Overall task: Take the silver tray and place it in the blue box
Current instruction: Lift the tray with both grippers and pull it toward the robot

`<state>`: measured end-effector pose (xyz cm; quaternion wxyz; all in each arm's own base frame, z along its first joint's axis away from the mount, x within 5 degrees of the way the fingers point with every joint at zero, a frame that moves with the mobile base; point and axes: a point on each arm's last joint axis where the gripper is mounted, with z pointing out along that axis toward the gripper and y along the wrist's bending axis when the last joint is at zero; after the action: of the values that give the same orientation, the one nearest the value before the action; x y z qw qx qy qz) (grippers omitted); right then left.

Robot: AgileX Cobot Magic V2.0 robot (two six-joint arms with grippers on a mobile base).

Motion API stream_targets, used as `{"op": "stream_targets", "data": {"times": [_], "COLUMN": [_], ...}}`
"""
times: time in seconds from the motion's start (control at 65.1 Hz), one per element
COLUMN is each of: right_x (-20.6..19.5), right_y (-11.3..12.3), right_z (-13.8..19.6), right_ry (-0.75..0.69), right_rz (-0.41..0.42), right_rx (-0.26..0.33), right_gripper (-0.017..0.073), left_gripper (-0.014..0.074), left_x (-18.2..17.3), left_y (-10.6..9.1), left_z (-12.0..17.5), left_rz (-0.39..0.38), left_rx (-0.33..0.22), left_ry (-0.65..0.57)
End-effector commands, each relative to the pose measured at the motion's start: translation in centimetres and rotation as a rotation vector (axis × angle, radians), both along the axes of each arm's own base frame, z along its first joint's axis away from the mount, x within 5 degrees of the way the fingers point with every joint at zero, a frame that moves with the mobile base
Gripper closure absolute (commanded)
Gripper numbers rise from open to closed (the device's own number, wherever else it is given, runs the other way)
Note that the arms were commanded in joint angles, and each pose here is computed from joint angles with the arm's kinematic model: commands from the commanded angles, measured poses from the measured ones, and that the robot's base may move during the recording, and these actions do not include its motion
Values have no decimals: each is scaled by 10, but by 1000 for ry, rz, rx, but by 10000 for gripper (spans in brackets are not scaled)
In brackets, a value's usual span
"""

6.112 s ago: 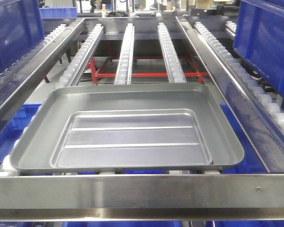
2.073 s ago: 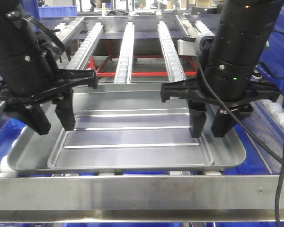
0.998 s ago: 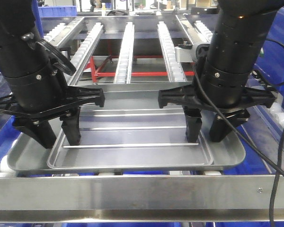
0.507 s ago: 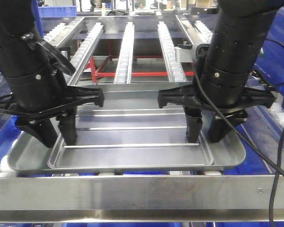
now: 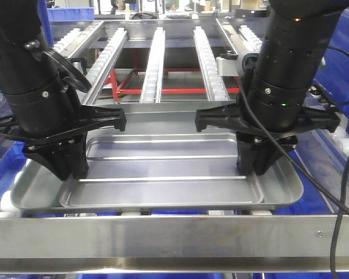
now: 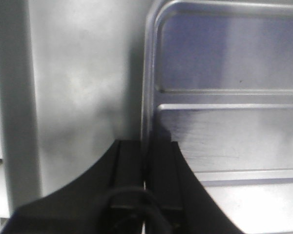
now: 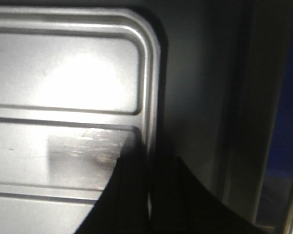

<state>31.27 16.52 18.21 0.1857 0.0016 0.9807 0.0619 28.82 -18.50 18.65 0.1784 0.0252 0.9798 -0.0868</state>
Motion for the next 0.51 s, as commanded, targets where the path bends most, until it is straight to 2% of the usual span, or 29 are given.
{"op": "stream_targets", "data": {"times": [0.0,0.154,0.307,0.415,0.491], "right_x": [1,-10,-28,-41,-51], "right_y": [-1,-7,-13,-15,-16], "right_z": [29,57,85,95,96], "right_ry": [-91,-126,-144,-146,-144], "right_rz": [17,-9,-20,-50,-64], "right_rx": [29,56,70,97,114], "right_gripper": [500,500,500,500,500], "left_gripper": [697,697,697,697,697], "left_x": [2,-5,-25,-42,-55], "left_y": [-3,3,13,22,28], "left_z": [31,61,88,97,100], "left_rz": [3,8,6,55,62], "left_rx": [-52,-70,-62,-39,-44], "left_ry": [-74,-105,-111,-115,-122]}}
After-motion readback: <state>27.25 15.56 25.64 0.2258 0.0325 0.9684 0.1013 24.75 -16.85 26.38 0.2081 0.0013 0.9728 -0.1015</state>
